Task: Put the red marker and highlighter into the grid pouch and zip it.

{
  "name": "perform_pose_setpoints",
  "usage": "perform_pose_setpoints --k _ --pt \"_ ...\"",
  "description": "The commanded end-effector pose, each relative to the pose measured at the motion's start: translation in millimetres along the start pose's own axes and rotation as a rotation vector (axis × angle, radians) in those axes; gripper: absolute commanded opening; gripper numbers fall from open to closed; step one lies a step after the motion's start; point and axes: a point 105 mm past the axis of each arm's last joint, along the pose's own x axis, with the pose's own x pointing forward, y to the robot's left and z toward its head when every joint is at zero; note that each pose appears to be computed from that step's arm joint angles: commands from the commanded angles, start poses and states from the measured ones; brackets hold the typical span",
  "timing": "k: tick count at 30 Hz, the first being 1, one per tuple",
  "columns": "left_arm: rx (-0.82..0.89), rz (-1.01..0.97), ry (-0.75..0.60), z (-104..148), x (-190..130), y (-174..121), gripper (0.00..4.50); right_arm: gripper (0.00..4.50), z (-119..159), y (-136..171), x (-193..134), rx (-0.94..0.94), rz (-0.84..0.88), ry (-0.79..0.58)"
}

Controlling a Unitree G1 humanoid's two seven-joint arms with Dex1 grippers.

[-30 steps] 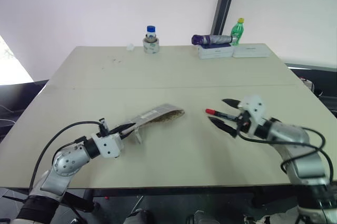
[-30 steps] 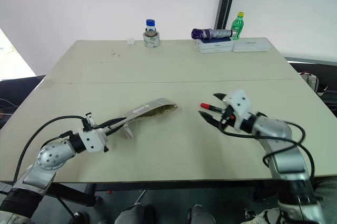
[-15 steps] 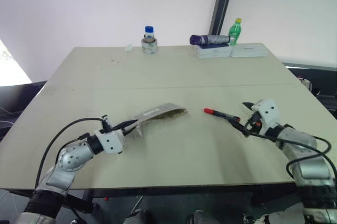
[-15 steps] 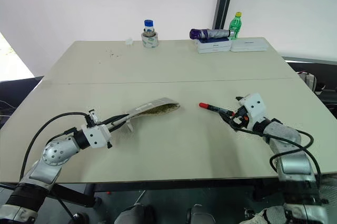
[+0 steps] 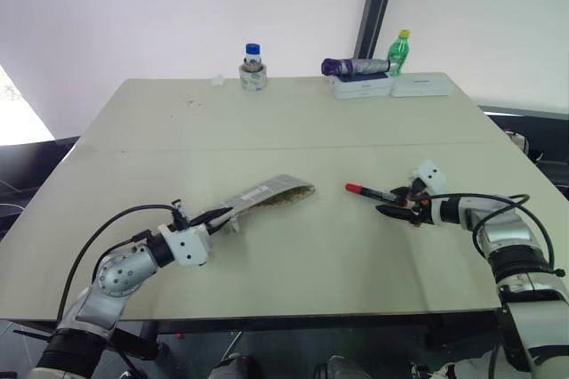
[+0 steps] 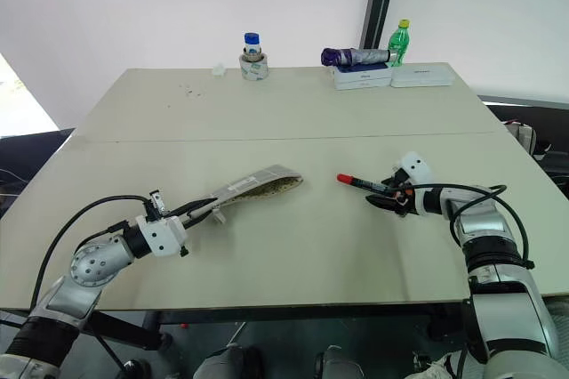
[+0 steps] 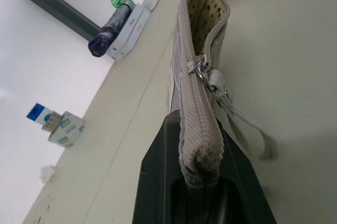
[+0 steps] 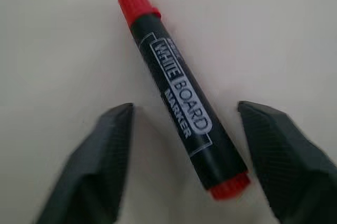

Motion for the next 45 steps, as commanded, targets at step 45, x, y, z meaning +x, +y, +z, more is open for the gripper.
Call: perform_pose_setpoints --k 45 --pt "0.084 -0.156 -0.123 25 19 -8 0.0 0.42 113 170 69 -0.965 0.356 -0.192"
